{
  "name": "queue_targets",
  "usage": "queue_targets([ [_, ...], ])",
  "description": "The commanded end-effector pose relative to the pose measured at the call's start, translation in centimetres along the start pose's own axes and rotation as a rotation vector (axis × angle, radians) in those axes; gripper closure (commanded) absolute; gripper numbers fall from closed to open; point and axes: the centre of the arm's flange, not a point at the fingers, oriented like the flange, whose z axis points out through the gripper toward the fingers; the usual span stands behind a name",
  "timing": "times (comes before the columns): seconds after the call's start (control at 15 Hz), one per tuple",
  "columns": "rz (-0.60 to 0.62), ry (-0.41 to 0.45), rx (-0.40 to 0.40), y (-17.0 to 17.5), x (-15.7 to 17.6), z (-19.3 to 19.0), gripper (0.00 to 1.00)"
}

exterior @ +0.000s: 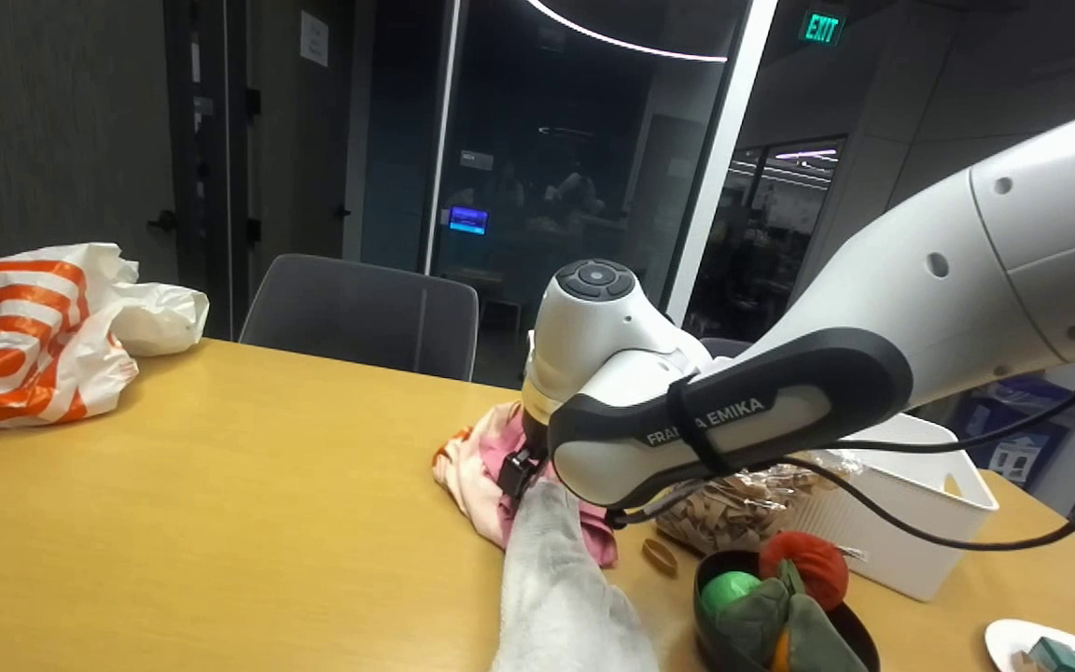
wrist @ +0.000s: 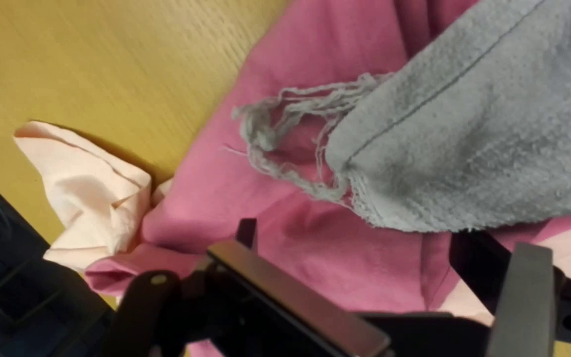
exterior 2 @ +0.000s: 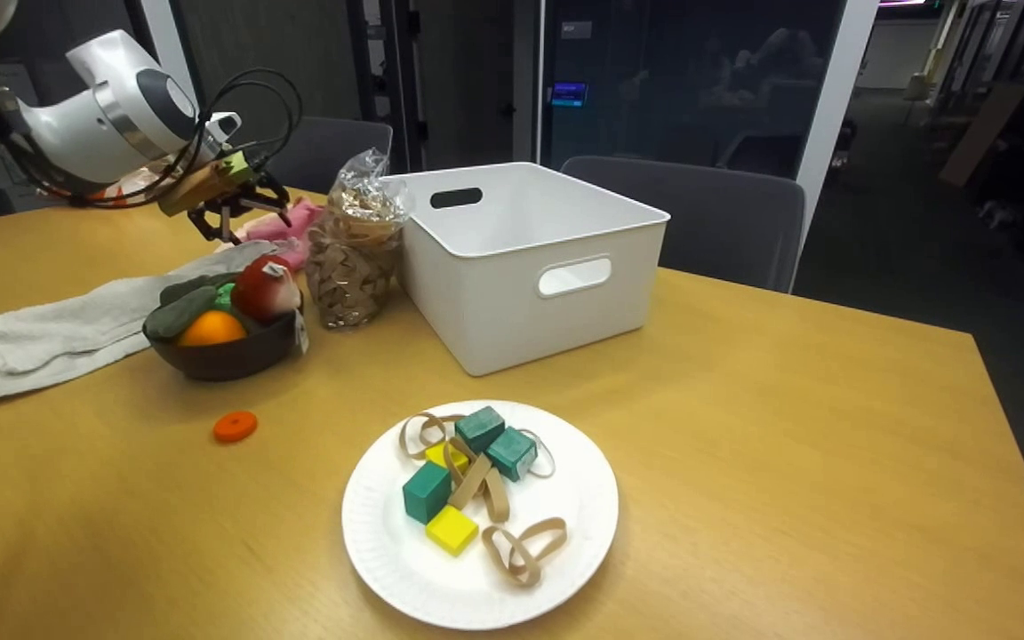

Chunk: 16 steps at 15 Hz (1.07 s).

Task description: Unfold the white towel and the peach and pink shirts

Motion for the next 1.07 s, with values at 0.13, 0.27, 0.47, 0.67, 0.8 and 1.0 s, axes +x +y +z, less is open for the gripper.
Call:
queue_targets([
  [0.13, 0.002, 0.050, -0.040, 1.0, 1.5, 0.5, 0.00],
  [0.27, -0.005, 0.041, -0.070, 1.9, 1.2, 0.9, 0.25],
  [0.47, 0.032, 0.021, -0.029, 3.5, 0.4, 1.8, 0.42],
  [0.67, 0.068, 0.017, 0.005, 4.5, -0.2, 2.3, 0.64],
  [0.8, 0.089, 0.019, 0.020, 5.1, -0.4, 2.3, 0.80],
  [1.0, 0.135, 0.041, 0.050, 6.2, -0.5, 1.6, 0.94],
])
